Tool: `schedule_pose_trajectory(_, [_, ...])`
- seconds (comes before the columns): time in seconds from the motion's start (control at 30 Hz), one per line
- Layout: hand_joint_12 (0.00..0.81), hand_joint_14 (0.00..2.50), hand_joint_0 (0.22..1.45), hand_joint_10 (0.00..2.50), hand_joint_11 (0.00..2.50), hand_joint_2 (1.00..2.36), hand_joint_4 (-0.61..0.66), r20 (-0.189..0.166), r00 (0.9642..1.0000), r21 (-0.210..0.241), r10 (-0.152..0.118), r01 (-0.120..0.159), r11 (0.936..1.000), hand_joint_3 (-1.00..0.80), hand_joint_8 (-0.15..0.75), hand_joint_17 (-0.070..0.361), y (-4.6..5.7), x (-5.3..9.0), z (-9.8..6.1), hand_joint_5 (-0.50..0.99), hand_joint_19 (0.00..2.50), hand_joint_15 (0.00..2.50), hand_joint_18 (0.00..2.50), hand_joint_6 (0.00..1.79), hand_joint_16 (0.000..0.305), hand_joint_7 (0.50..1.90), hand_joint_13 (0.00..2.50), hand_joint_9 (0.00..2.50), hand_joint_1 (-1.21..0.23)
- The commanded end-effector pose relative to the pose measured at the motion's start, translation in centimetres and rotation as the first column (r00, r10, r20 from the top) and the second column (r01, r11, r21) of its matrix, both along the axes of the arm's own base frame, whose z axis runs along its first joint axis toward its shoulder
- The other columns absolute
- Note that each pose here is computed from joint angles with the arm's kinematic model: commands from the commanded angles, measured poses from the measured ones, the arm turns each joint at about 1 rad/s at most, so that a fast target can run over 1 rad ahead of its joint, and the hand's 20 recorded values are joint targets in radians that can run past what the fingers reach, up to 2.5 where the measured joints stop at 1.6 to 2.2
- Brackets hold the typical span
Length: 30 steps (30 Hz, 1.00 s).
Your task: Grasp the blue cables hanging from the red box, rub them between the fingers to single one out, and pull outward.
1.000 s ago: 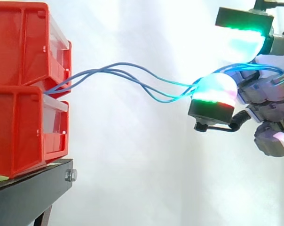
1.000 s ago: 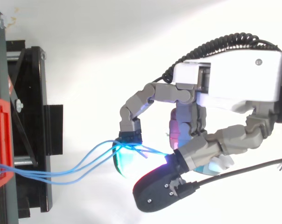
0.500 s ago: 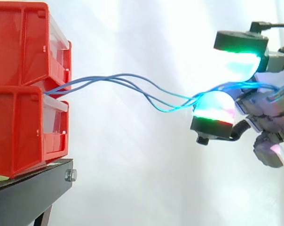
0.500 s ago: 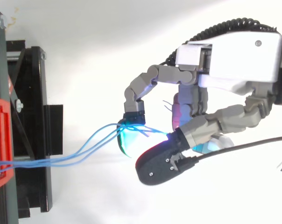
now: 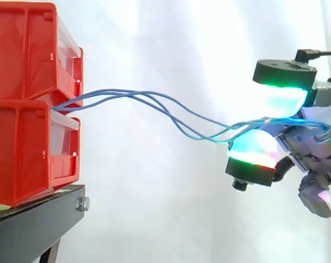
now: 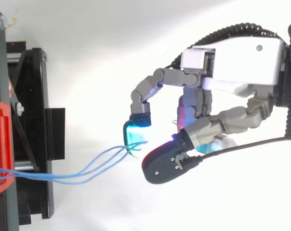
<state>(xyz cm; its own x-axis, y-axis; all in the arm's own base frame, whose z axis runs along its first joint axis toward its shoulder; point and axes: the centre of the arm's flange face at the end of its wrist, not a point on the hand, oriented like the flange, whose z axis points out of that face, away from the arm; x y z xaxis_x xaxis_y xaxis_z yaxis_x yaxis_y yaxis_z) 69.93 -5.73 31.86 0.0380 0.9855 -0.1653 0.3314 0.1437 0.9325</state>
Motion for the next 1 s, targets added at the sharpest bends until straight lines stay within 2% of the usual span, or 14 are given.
schedule_pose_trajectory(0.0, [0.32, 0.03, 0.54, 0.01, 1.42, 1.0, 0.12, -0.003, 1.0, 0.0, -0.003, 0.003, 1.0, -0.5, 0.245, 0.121, -0.2, 0.0, 0.5, -0.21, 0.72, 1.31, 0.93, 0.82, 0.054, 0.95, 1.72, 1.68, -0.6])
schedule_pose_trajectory(0.13, [0.296, 0.03, 0.59, 0.01, 1.44, 1.01, 0.1, -0.01, 0.9999, -0.001, -0.005, 0.005, 1.0, -0.41, 0.232, 0.116, -0.4, 0.0, 1.0, -0.21, 0.73, 1.33, 0.91, 0.84, 0.051, 0.98, 1.71, 1.69, -0.62])
schedule_pose_trajectory(0.2, [0.306, 0.03, 0.61, 0.01, 1.46, 1.01, 0.08, -0.007, 1.0, -0.005, 0.002, -0.002, 1.0, -0.33, 0.227, 0.114, -0.3, 0.2, 2.3, -0.21, 0.73, 1.32, 0.91, 0.85, 0.051, 0.99, 1.71, 1.69, -0.63])
schedule_pose_trajectory(0.3, [0.305, 0.03, 0.61, 0.01, 1.46, 1.02, 0.06, -0.008, 1.0, -0.011, 0.004, -0.004, 0.9999, -0.16, 0.244, 0.114, -0.2, 0.3, 3.1, -0.2, 0.73, 1.33, 0.92, 0.88, 0.051, 1.01, 1.71, 1.69, -0.65])
schedule_pose_trajectory(0.4, [0.31, 0.03, 0.64, 0.01, 1.45, 1.03, -0.01, -0.012, 0.9999, -0.018, 0.004, -0.004, 0.9998, -0.08, 0.256, 0.115, 0.0, 0.4, 3.8, -0.2, 0.72, 1.33, 0.92, 0.9, 0.051, 0.99, 1.69, 1.67, -0.73])
schedule_pose_trajectory(0.5, [0.307, 0.03, 0.69, 0.01, 1.44, 1.03, -0.03, -0.019, 0.9998, -0.019, 0.005, -0.006, 0.9998, -0.12, 0.25, 0.112, 0.1, 0.3, 4.1, -0.21, 0.71, 1.32, 0.89, 0.91, 0.05, 0.94, 1.64, 1.61, -0.81])
schedule_pose_trajectory(0.63, [0.311, 0.04, 0.75, 0.01, 1.4, 1.02, 0.01, -0.022, 0.9997, -0.019, 0.007, -0.007, 0.9998, -0.32, 0.243, 0.107, 0.2, 0.3, 4.1, -0.22, 0.68, 1.25, 0.84, 0.9, 0.047, 0.88, 1.54, 1.54, -0.88])
schedule_pose_trajectory(0.67, [0.317, 0.04, 0.77, 0.02, 1.35, 1.01, 0.01, -0.02, 0.9998, -0.019, 0.005, -0.006, 0.9998, -0.43, 0.238, 0.106, 0.2, 0.3, 4.1, -0.21, 0.68, 1.2, 0.83, 0.9, 0.047, 0.91, 1.49, 1.52, -0.89])
schedule_pose_trajectory(0.73, [0.325, 0.04, 0.79, 0.02, 1.31, 1.0, 0.02, -0.019, 0.9998, -0.019, 0.007, -0.007, 0.9998, -0.5, 0.237, 0.105, 0.2, 0.3, 4.1, -0.21, 0.67, 1.14, 0.82, 0.9, 0.047, 0.93, 1.43, 1.5, -0.88])
schedule_pose_trajectory(0.83, [0.343, 0.04, 0.74, 0.02, 1.18, 1.0, 0.04, -0.018, 0.9998, -0.019, 0.007, -0.007, 0.9998, -0.5, 0.249, 0.104, 0.3, 0.3, 4.1, -0.2, 0.65, 1.0, 0.82, 0.9, 0.046, 0.94, 1.32, 1.45, -0.89])
schedule_pose_trajectory(0.97, [0.36, 0.04, 0.55, 0.02, 0.99, 1.0, 0.07, -0.02, 0.9998, -0.019, 0.005, -0.006, 0.9998, -0.5, 0.257, 0.11, 0.2, 0.3, 4.0, -0.19, 0.67, 0.87, 0.8, 0.88, 0.049, 0.95, 1.23, 1.4, -0.78])
